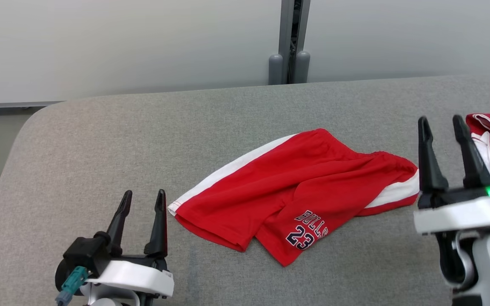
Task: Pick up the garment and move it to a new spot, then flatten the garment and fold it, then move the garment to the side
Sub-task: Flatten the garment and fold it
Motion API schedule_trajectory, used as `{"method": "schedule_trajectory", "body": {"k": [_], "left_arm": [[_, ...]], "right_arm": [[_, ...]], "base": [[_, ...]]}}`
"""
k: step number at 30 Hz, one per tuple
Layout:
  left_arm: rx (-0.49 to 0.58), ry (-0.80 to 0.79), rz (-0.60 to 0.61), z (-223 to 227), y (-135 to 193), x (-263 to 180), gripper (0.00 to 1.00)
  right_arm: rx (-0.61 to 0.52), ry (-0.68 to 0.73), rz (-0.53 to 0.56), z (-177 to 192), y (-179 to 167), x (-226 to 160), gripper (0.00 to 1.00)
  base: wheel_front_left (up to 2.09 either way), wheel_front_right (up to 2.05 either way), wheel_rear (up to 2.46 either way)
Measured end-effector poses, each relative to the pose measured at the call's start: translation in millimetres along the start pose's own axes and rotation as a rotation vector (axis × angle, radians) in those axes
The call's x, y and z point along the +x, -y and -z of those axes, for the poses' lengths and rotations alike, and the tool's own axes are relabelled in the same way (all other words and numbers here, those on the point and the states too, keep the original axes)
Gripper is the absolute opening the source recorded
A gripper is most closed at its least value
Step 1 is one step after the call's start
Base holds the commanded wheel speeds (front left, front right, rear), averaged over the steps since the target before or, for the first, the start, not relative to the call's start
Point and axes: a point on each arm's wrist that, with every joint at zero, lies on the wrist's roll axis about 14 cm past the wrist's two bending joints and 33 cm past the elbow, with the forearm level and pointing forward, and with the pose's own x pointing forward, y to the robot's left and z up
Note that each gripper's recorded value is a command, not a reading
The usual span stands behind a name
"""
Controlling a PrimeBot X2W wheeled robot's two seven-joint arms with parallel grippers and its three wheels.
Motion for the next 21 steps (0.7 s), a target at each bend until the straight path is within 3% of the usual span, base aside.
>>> {"method": "schedule_trajectory", "body": {"k": [6,13,21], "left_arm": [[-0.009,-0.031,-0.017,10.3,-5.5,-1.7,1.00],[0.000,-0.057,-0.019,18.6,-9.1,1.1,1.00],[-0.076,-0.249,-0.038,68.0,-14.5,15.1,1.00]], "right_arm": [[-0.002,-0.061,0.050,20.2,4.0,-37.4,1.00],[0.001,-0.052,0.065,18.3,4.9,-40.2,1.00],[-0.005,-0.069,0.078,27.5,10.2,-35.8,1.00]], "base": [[0.00,0.00,0.00],[0.00,0.00,0.00],[0.00,0.00,0.00]]}}
